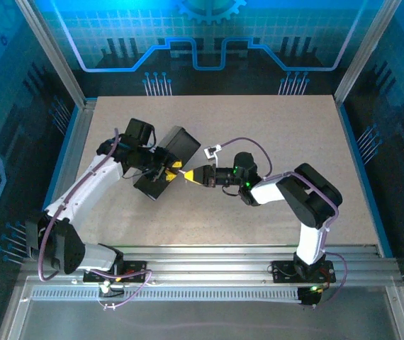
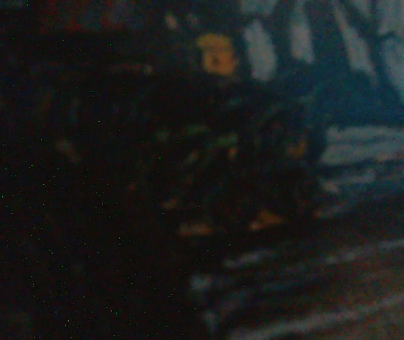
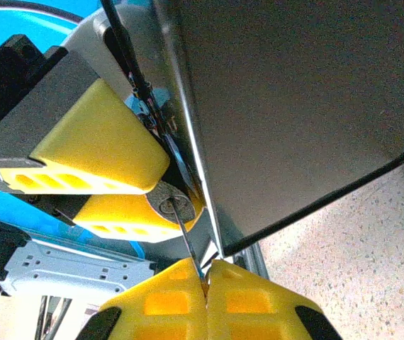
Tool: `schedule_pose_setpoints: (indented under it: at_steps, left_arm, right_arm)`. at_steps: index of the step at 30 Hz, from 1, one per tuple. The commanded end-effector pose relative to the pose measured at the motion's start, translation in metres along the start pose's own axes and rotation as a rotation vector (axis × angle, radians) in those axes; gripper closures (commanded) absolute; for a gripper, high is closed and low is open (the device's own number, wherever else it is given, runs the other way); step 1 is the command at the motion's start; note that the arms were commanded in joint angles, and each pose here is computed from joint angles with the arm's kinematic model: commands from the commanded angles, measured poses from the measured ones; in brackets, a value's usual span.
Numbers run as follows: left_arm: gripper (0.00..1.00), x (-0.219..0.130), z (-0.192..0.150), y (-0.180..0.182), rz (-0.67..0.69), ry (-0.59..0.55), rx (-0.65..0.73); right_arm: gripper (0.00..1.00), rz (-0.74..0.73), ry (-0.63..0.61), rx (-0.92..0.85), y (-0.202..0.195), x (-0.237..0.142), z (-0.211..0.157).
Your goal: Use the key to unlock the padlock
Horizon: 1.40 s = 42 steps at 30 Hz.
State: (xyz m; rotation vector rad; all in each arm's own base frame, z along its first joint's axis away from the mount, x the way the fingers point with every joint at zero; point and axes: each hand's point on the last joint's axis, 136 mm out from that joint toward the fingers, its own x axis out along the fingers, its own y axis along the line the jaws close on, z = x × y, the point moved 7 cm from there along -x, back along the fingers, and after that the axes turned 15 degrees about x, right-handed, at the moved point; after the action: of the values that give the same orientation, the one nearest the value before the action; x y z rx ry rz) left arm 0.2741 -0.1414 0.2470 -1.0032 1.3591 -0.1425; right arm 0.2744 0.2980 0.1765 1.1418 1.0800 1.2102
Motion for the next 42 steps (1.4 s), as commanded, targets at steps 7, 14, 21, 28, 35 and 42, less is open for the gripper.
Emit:
schedule_pose_setpoints:
  at_steps: [7, 14, 21, 28, 35, 42]
  left_arm:
    - [1.00, -0.004, -0.007, -0.026, -0.125, 0.070, 0.132]
    - [1.00, -0.008, -0.007, -0.032, -0.168, 0.084, 0.142]
    - [1.00, -0.010, -0.001, -0.030, -0.201, 0.091, 0.135]
    - [1.00, -0.013, 0.001, -0.025, -0.195, 0.089, 0.124]
    - [1.00, -0.015, 0.003, -0.026, -0.197, 0.096, 0.139]
    - [1.00, -0.019, 0.005, -0.023, -0.197, 0.100, 0.139]
  right_arm:
    - [1.00, -0.032, 0.059, -0.226, 0.045, 0.006, -0.014]
    - [1.00, 0.060, 0.079, -0.121, 0.032, 0.007, -0.004]
    - [1.00, 0.045, 0.063, -0.107, 0.023, -0.006, -0.004]
    - [1.00, 0.020, 0.058, -0.097, 0.011, -0.014, -0.001]
    - [1.00, 0.012, 0.070, -0.104, 0.006, -0.020, 0.000]
    - [1.00, -0.023, 0.076, -0.097, -0.004, -0.028, -0.001]
